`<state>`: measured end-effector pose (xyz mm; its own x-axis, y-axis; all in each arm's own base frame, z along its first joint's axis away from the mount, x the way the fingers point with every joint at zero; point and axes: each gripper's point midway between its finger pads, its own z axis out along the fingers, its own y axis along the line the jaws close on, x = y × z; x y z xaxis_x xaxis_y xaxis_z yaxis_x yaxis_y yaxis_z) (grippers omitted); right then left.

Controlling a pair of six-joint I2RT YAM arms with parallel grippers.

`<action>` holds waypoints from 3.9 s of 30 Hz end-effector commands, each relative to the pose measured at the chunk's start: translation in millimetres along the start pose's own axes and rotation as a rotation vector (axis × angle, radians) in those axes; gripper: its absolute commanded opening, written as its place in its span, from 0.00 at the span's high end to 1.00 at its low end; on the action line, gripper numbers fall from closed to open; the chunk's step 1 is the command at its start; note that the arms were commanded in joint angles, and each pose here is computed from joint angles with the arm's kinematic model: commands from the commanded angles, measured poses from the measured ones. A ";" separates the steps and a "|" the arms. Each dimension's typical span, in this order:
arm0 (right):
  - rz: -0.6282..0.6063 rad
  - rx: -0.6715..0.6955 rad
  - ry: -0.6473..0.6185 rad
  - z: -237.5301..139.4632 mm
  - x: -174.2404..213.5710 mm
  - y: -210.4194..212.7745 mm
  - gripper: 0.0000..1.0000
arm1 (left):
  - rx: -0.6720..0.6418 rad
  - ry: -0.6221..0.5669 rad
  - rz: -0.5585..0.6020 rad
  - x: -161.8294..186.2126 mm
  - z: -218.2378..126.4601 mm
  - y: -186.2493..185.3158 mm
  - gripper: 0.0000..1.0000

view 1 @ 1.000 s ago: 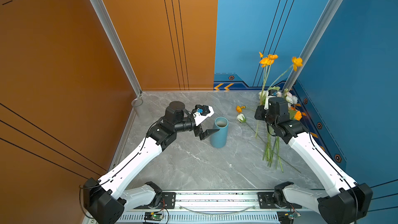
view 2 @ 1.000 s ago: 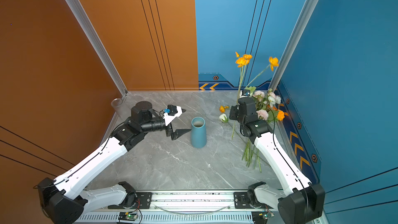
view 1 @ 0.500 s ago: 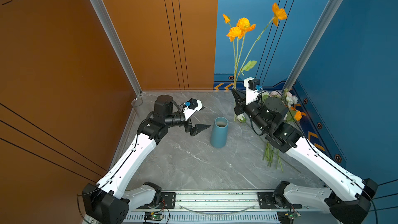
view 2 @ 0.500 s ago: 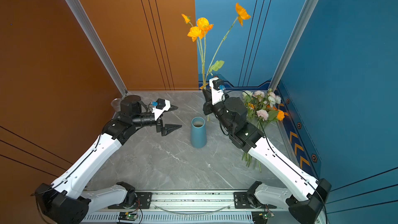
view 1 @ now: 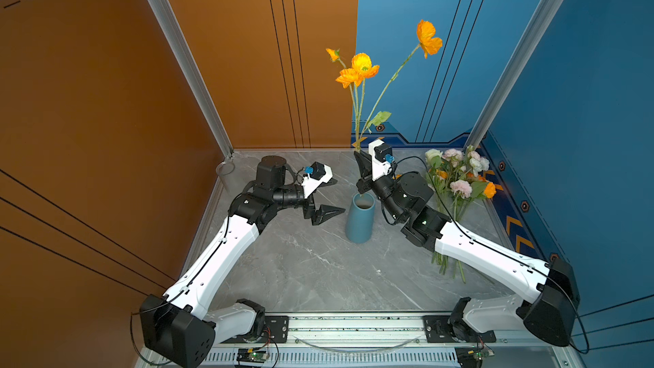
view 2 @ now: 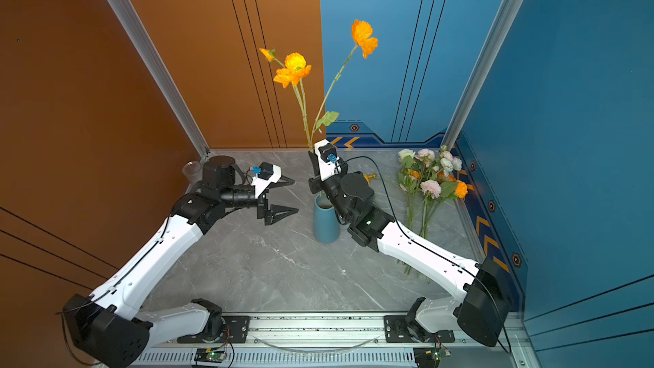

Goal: Arrange the flowers into the vase
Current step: 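Lift the orange poppies with the right gripper and carry them over the vase, then lower the poppy stems into the teal vase and open the right gripper, then move the right gripper back to the flower pile while the left gripper releases the vase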

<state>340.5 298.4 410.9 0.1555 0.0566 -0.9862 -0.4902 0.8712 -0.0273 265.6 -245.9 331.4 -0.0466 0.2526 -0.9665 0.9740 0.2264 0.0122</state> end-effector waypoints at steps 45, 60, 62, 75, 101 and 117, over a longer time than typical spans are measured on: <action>0.087 0.082 0.227 -42.2 133.2 -8.7 0.94 | 0.033 0.015 -0.038 6.5 7.8 4.1 0.02; 0.081 0.076 0.260 -41.6 139.0 -6.4 0.78 | 0.037 0.022 -0.052 9.6 11.0 5.4 0.02; 0.079 0.074 0.265 -41.2 138.7 -5.5 0.75 | 0.039 0.021 -0.052 9.2 11.0 5.2 0.02; 0.037 0.051 0.362 -47.4 132.9 -3.1 0.21 | 0.045 0.023 -0.059 10.6 12.8 5.1 0.02; 0.139 -0.020 0.693 -106.6 137.4 -2.6 0.00 | 0.053 0.019 -0.040 5.5 13.9 -1.2 0.02; 0.285 0.051 0.711 -186.2 142.4 -28.6 0.01 | 0.073 0.004 -0.015 -3.4 13.7 -12.8 0.02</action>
<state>228.5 208.2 265.0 -0.5043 -0.0486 -0.8622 -0.4498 0.8671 0.2142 265.5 -261.1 314.1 -0.0908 0.2717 -0.9581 0.9823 0.1827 -0.0412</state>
